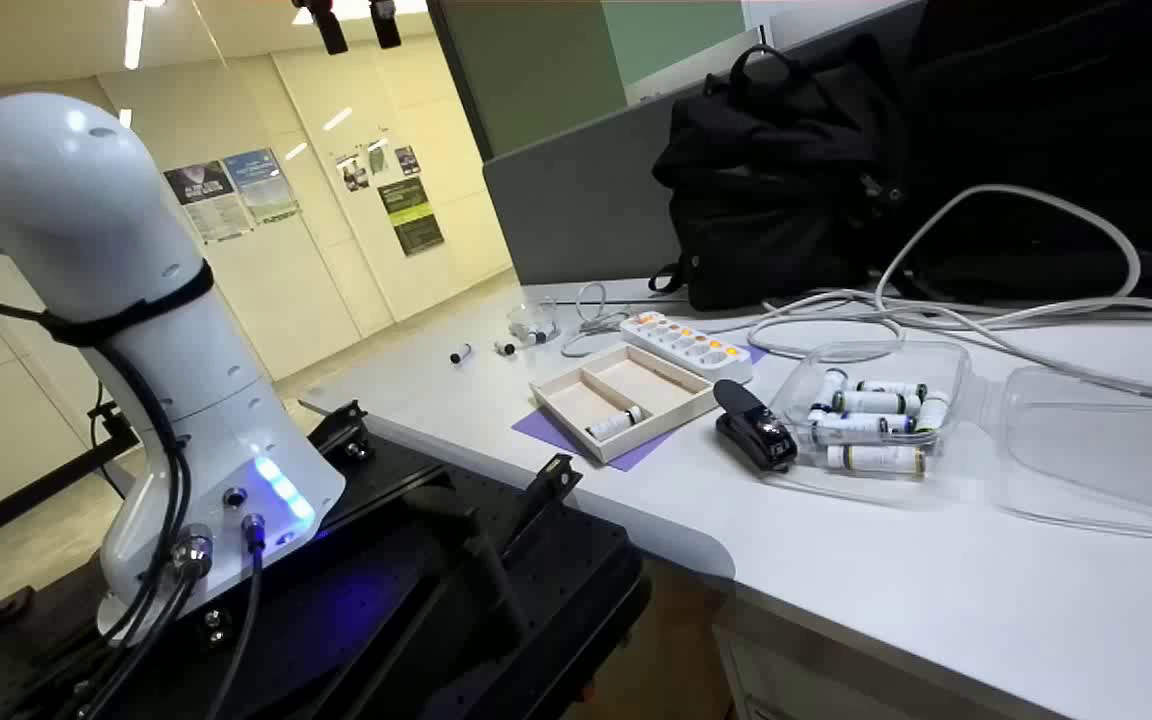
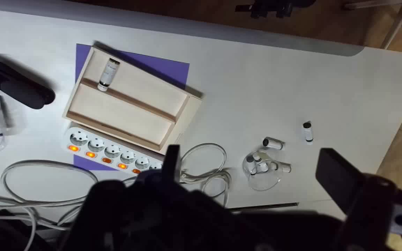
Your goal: Turn off the middle switch of the adapter
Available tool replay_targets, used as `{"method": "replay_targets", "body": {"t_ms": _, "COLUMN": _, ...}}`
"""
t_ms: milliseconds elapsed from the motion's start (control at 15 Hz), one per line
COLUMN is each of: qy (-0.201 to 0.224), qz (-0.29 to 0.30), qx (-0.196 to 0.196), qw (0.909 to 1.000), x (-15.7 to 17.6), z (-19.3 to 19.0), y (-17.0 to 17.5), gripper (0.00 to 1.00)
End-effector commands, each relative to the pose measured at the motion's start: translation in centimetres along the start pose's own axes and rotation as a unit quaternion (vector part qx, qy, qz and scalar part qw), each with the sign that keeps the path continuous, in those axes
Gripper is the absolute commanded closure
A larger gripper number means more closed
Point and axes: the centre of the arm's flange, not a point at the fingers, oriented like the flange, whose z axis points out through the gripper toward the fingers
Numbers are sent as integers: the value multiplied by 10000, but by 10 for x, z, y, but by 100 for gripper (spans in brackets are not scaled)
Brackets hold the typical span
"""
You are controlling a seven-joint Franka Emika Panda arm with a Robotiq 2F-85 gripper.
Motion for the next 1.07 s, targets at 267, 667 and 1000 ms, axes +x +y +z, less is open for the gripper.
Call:
{"method": "replay_targets", "body": {"t_ms": 267, "qy": 7, "qz": -4, "qx": -1, "qw": 10000, "x": 0, "z": 0, "y": 0, "gripper": 0}}
{"method": "replay_targets", "body": {"t_ms": 667, "qy": 8, "qz": -5, "qx": -1, "qw": 10000, "x": 0, "z": 0, "y": 0, "gripper": 0}}
{"method": "replay_targets", "body": {"t_ms": 1000, "qy": 707, "qz": 166, "qx": -195, "qw": 9972, "x": 65, "z": -15, "y": 58, "gripper": 0}}
